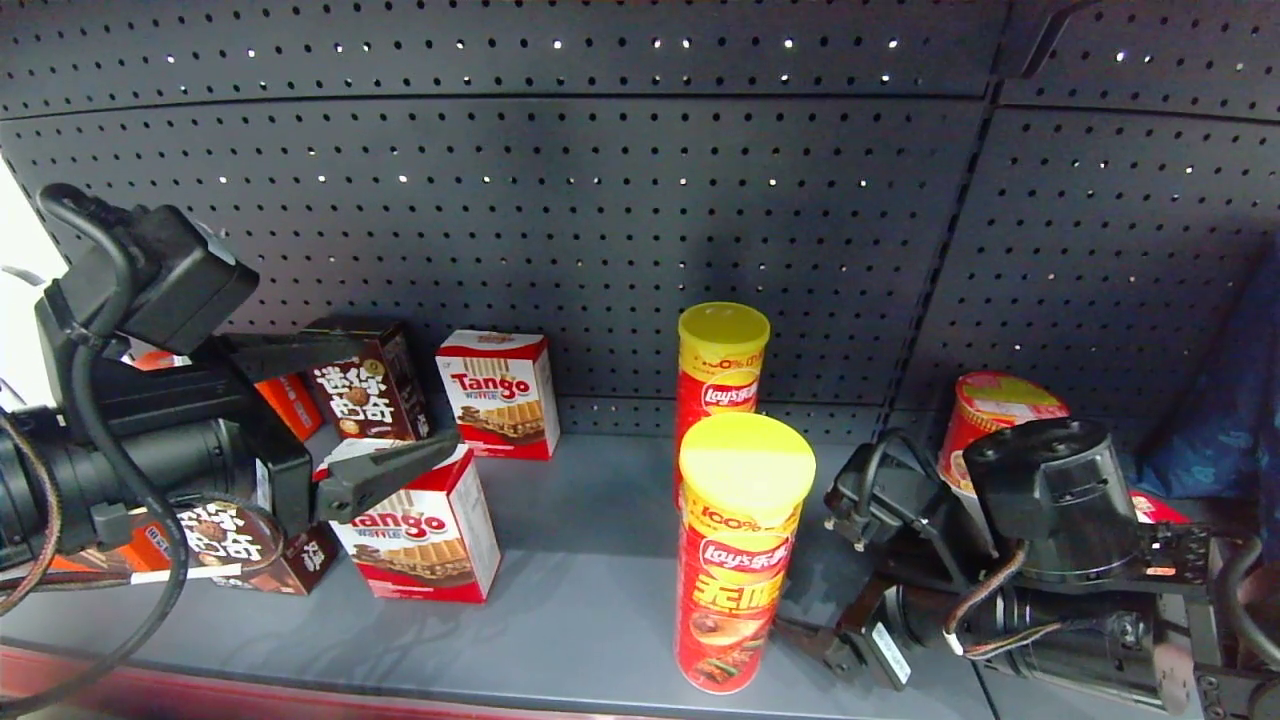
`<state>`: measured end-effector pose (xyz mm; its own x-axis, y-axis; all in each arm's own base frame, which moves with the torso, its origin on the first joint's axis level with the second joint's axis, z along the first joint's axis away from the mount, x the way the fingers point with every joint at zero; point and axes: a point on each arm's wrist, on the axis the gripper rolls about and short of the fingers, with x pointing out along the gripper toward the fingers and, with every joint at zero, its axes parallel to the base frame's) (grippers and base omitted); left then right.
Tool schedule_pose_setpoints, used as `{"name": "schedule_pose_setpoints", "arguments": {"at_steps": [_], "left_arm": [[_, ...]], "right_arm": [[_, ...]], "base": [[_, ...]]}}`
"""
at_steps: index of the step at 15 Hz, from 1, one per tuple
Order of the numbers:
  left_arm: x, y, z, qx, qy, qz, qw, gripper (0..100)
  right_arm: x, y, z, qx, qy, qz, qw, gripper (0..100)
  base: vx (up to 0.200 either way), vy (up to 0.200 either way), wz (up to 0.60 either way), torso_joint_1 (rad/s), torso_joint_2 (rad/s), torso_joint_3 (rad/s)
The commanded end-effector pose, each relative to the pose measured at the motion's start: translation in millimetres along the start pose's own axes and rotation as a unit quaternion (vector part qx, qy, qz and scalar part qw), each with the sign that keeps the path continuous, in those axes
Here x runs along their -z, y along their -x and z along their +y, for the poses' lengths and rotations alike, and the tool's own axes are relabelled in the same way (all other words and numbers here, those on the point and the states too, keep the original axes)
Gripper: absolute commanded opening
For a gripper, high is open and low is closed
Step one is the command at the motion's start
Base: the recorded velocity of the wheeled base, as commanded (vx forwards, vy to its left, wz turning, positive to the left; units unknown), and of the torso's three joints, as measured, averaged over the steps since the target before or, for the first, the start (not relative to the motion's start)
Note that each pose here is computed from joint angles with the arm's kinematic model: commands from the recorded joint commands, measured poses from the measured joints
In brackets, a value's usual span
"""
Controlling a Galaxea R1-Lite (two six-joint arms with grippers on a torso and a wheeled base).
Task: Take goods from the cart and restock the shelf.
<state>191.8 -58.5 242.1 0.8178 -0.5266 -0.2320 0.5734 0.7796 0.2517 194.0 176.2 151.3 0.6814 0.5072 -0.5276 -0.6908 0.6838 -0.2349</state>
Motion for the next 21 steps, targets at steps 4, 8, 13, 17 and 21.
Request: {"name": "schedule_pose_setpoints", "arguments": {"at_steps": [4,8,13,17,21], "left_arm": [[-1.2,2.9,1.5,-0.006,-0.001,-0.004,1.0000,100],[-8.8,13.1,1.4,-0.015,-0.007,-0.023,0.9996,100],[-8.8,56.1,-1.8,-0.063,-0.013,-0.056,0.9964,100],[15.0,101.5,-24.6,-0.097,0.033,-0.077,0.9917,100],[44.7,128.4,-46.0,-0.150,0.036,-0.078,0.9850,100]], "right_arm": [[-6.9,17.5,-4.8,0.013,-0.008,-0.028,0.999,100],[-30.3,60.8,-34.0,0.072,-0.033,-0.112,0.991,100],[-24.8,128.5,-65.7,0.189,-0.075,-0.181,0.962,100],[15.1,177.7,-77.8,0.308,-0.139,-0.193,0.921,100],[66.8,196.4,-51.2,0.366,-0.156,-0.172,0.901,100]], "base": [[0.000,0.000,0.00,0.000,0.00,0.000],[0.000,0.000,0.00,0.000,0.00,0.000],[0.000,0.000,0.00,0.000,0.00,0.000],[0.000,0.000,0.00,0.000,0.00,0.000],[0.000,0.000,0.00,0.000,0.00,0.000]]}}
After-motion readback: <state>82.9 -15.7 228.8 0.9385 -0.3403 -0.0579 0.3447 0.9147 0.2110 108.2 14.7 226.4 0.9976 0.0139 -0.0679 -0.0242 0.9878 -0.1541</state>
